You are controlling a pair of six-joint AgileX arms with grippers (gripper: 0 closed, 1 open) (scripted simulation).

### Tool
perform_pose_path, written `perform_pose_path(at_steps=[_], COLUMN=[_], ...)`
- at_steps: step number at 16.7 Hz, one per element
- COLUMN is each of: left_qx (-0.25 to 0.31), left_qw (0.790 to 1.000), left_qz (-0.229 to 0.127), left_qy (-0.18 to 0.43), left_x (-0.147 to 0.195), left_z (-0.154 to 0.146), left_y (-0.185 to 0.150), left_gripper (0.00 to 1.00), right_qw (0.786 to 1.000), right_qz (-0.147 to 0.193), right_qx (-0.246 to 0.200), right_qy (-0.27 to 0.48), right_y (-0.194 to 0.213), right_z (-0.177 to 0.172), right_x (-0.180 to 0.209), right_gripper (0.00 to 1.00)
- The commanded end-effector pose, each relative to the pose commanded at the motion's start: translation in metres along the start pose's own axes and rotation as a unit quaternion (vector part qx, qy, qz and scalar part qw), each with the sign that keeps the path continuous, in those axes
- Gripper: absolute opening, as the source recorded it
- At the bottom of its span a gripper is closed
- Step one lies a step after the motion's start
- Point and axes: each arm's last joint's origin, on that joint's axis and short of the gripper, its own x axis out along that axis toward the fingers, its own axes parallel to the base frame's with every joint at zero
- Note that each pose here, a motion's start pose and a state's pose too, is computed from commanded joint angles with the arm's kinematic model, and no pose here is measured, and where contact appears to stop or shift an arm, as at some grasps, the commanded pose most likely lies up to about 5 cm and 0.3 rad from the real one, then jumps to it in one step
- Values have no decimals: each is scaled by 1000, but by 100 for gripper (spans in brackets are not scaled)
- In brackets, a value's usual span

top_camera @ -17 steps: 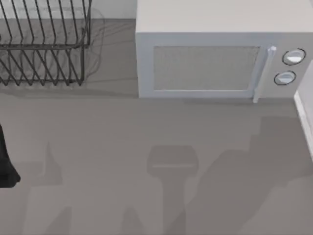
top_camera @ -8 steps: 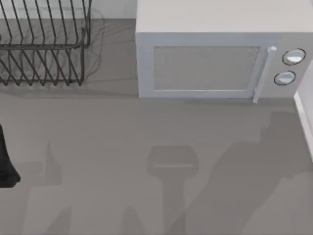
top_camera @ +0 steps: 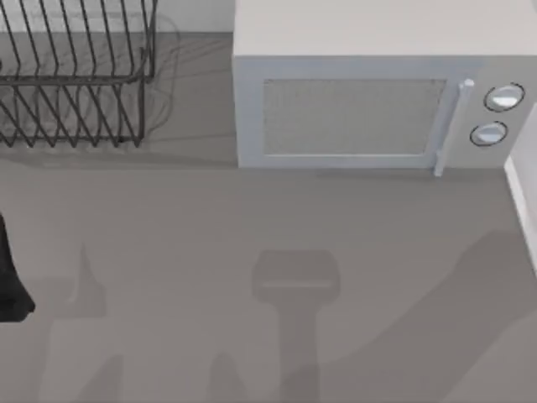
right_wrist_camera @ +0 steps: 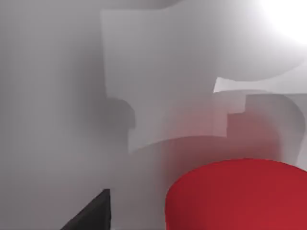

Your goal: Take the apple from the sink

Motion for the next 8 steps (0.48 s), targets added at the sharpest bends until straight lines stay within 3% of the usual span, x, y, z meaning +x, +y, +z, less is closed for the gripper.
perform_pose_path(at_steps=[4, 8], left_qx=[0, 0], left_qw=[1000, 1000], left_qz=[0, 0], left_qy=[0, 0], left_x=[0, 0], left_z=[0, 0], left_y=[0, 0], left_gripper=[100, 100], right_qw=[1000, 1000], right_qz=[2, 2], right_qx=[1, 1], right_qy=[6, 8], right_y=[2, 3], right_z=[-9, -11], right_x=[47, 53], right_gripper=[100, 100])
